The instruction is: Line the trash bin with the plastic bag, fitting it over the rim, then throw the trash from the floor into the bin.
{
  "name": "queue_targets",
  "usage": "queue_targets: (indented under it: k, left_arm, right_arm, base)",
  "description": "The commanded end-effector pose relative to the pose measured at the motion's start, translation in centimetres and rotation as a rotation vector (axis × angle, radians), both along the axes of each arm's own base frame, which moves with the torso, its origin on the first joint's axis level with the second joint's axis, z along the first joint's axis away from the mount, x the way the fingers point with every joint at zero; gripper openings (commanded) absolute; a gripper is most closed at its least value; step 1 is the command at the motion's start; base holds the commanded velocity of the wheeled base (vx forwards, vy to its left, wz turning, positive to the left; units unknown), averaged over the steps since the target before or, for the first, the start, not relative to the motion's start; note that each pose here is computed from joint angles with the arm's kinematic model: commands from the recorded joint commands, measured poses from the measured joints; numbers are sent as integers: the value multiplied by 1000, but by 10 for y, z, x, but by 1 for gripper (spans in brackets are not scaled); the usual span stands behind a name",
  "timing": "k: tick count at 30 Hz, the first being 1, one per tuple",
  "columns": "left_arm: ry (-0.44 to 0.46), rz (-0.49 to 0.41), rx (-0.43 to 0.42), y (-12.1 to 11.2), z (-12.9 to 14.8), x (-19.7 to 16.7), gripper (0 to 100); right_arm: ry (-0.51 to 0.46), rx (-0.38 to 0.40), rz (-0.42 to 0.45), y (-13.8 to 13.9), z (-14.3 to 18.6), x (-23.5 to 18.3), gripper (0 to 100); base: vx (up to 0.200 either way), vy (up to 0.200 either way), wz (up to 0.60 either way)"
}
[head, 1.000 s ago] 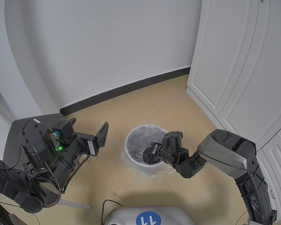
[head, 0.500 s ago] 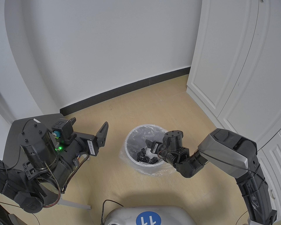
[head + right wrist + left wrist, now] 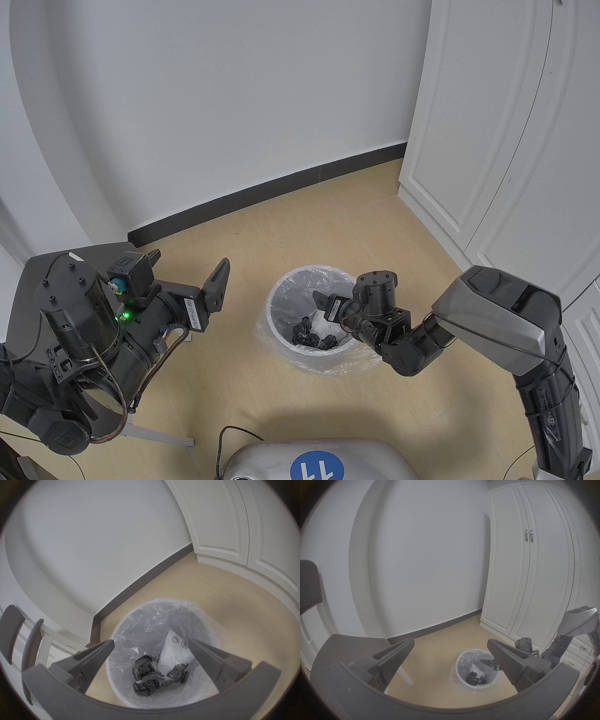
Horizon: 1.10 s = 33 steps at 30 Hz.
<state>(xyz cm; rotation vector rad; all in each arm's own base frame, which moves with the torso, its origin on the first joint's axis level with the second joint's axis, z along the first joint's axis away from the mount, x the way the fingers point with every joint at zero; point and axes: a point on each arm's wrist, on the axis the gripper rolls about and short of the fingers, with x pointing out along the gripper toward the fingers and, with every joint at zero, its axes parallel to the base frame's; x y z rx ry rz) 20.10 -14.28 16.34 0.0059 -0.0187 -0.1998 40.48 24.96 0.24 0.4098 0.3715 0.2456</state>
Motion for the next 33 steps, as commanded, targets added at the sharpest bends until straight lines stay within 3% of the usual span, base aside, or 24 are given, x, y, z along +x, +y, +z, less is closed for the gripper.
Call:
queue_targets:
  k: [1,10,16,20,22,29,30,33]
  left_arm:
    - [0,1,-1,0,0,-1,100]
    - [-12,1,-11,2,4,-3,100]
    - [-207,7,-58,15,37,-21,100]
    - [-355,22,-89,30,60,-40,100]
    - [-397,31,-87,36,68,-46,100]
    - [-529,89,-17,61,89,-76,100]
    - [-557,113,2,69,92,-80,100]
    - [-584,135,11,78,95,-81,100]
  right_arm:
    - [-66,-3,3,-11,42,-12,100]
    - [-247,-31,-1,-43,108,-40,100]
    - [-378,-256,-70,-94,115,-96,100]
    - [-520,-327,-132,-120,128,-126,100]
    - [-514,-372,-166,-129,133,-139,100]
    - [-520,-338,-265,-149,152,-177,100]
    - [-555,-280,-285,-153,164,-184,100]
    - [-622,-227,-305,-158,183,-196,100]
  base:
    - [0,0,0]
    - [0,0,0]
    - [0,0,0]
    - [0,0,0]
    - [0,0,0]
    - [0,0,0]
    - [0,0,0]
    - [0,0,0]
